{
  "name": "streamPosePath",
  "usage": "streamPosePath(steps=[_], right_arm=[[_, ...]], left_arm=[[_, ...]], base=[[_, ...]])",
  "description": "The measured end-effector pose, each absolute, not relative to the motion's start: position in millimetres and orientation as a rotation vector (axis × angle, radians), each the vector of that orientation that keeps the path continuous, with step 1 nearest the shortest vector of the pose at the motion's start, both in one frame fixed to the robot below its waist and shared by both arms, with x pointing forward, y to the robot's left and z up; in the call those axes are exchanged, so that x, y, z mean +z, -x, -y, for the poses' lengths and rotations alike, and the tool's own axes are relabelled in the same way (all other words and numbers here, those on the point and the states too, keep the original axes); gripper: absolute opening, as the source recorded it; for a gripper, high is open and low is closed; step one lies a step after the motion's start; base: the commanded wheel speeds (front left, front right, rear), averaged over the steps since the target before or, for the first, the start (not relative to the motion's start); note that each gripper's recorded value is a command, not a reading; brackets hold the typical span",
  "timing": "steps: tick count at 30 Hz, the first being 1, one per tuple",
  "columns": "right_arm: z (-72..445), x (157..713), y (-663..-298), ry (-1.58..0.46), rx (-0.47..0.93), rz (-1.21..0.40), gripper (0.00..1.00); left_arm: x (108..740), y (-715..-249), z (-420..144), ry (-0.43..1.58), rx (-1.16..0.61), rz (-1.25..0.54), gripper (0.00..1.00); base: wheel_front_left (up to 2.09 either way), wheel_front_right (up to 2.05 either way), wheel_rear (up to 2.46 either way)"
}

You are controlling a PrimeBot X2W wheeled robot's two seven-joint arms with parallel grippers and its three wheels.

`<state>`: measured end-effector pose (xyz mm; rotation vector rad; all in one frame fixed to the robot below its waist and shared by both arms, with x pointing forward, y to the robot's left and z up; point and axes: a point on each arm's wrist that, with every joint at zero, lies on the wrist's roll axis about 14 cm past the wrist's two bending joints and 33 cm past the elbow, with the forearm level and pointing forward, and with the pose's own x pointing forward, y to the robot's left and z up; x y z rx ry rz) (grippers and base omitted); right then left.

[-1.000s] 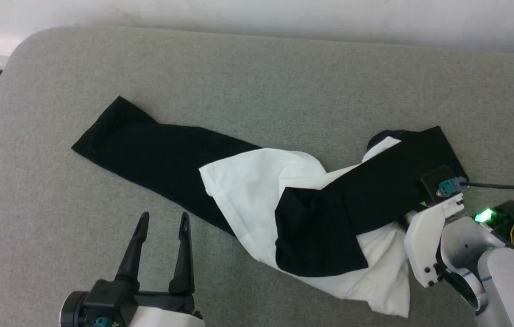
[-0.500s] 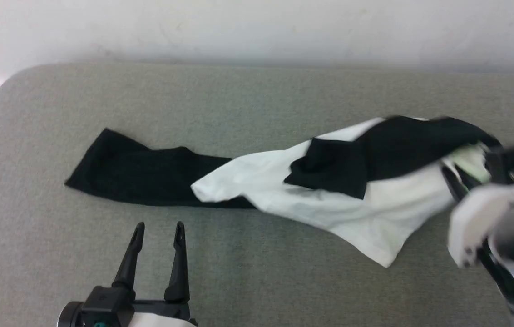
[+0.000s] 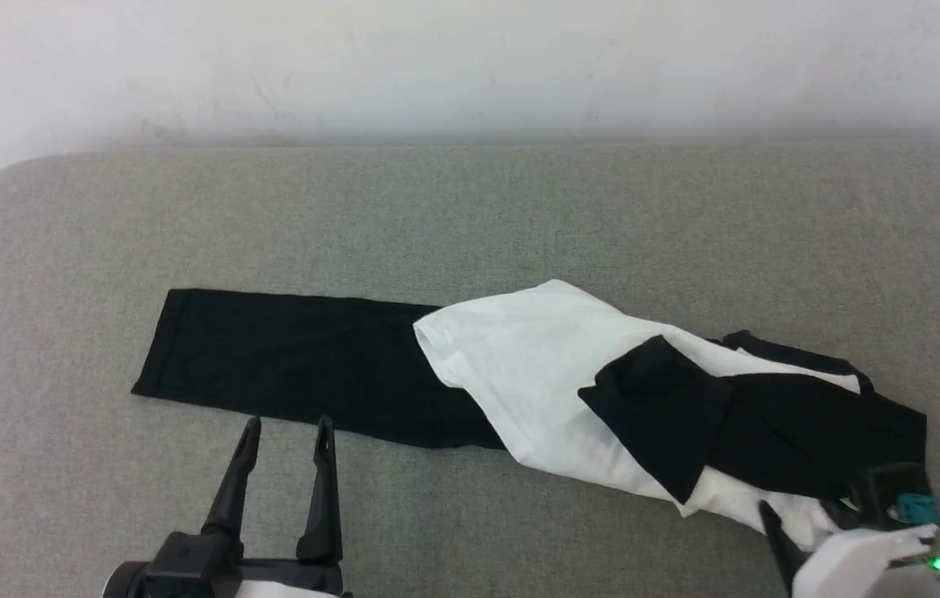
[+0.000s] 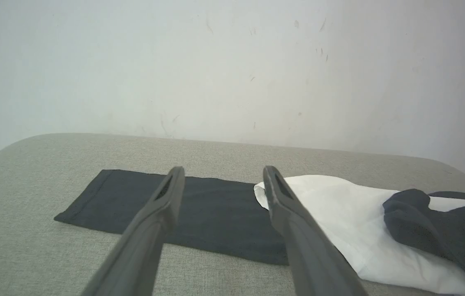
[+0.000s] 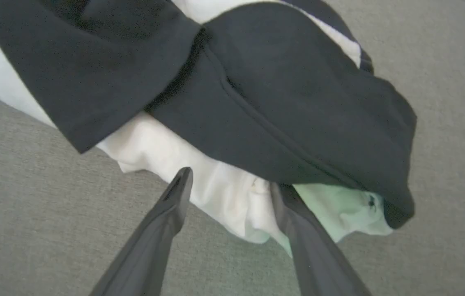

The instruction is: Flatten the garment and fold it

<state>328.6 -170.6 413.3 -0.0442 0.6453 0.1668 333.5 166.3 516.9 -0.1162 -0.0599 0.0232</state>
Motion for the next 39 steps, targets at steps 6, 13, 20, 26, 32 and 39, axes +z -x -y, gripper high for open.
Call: streamPosePath(steps=[6,13,20,26,32,39], right_arm=[[130,455,-355,0.071,0.314,-0.526,1.0],[88,477,-373,0.177,0.493,-0.502,1.0],[62,446,-381,0.298,0.617,-0.607,1.0],[59,407,-381,0.405,0.662,-0.733,1.0],[41,418,-398,0.35,0.669,-0.657,0.0],[49,476,-423,0.28,0.589,-0.465,0.0]], left_arm=[[519,-330,-167,0.117,0.028,0.067,1.0],[519,-325,-175,0.121,0.057,0.064,1.0],[512,-319,-185,0.133,0.108,0.04,1.0],[505,-315,-196,0.131,0.149,0.02,1.0],[500,-312,-204,0.126,0.183,0.002,1.0],[504,-317,-199,0.129,0.157,0.019,1.0]], base=[[0.0,0.0,0.0],[0.0,0.0,0.0],[0.0,0.0,0.0],[0.0,0.0,0.0],[0.0,0.0,0.0],[0.0,0.0,0.0]])
